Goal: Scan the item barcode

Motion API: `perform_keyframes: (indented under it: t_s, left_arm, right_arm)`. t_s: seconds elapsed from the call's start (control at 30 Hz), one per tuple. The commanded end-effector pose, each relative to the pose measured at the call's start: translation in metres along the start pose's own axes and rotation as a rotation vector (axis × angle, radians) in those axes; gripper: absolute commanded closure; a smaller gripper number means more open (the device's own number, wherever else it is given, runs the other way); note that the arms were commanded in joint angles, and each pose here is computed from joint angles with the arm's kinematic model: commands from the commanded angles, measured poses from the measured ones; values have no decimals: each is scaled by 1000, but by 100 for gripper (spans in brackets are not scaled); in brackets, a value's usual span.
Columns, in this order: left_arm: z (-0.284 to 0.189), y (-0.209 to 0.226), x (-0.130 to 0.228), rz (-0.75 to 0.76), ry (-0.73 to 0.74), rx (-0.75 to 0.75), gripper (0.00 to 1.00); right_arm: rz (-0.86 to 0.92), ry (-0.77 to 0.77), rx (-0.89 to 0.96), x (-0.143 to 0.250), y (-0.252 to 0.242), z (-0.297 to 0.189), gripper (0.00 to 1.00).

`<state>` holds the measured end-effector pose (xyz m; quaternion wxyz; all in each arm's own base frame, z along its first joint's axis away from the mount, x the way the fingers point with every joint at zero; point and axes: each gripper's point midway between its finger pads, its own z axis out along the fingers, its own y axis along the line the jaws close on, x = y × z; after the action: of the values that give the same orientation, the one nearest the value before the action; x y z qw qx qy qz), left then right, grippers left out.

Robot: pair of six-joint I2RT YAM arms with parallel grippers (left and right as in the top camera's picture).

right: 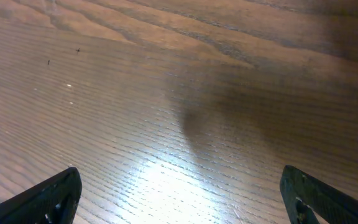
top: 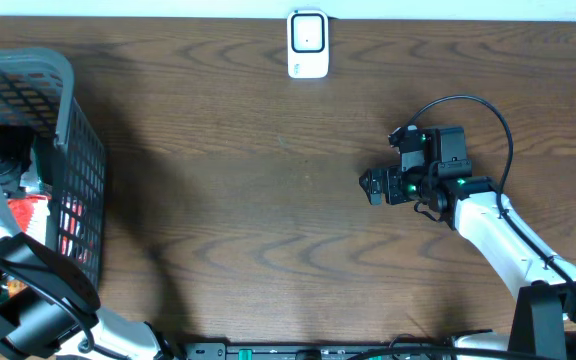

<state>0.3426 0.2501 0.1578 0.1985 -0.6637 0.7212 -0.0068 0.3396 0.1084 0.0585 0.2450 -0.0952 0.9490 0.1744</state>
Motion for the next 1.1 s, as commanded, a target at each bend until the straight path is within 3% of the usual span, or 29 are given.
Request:
perform_keyframes:
  t_s: [0.0,0.53,1.07]
  left_arm:
    - [-3,10,-15,-32,-81,-62,27]
    - [2,16,-28,-33,-152,-109,26]
    - [44,23,-20,-22,-95,-175,25]
  right_arm:
    - [-16,16,-16,5,4,3,1]
    - [-16,16,-16,5,4,3,1]
    - [-16,17,-16,5,4,3,1]
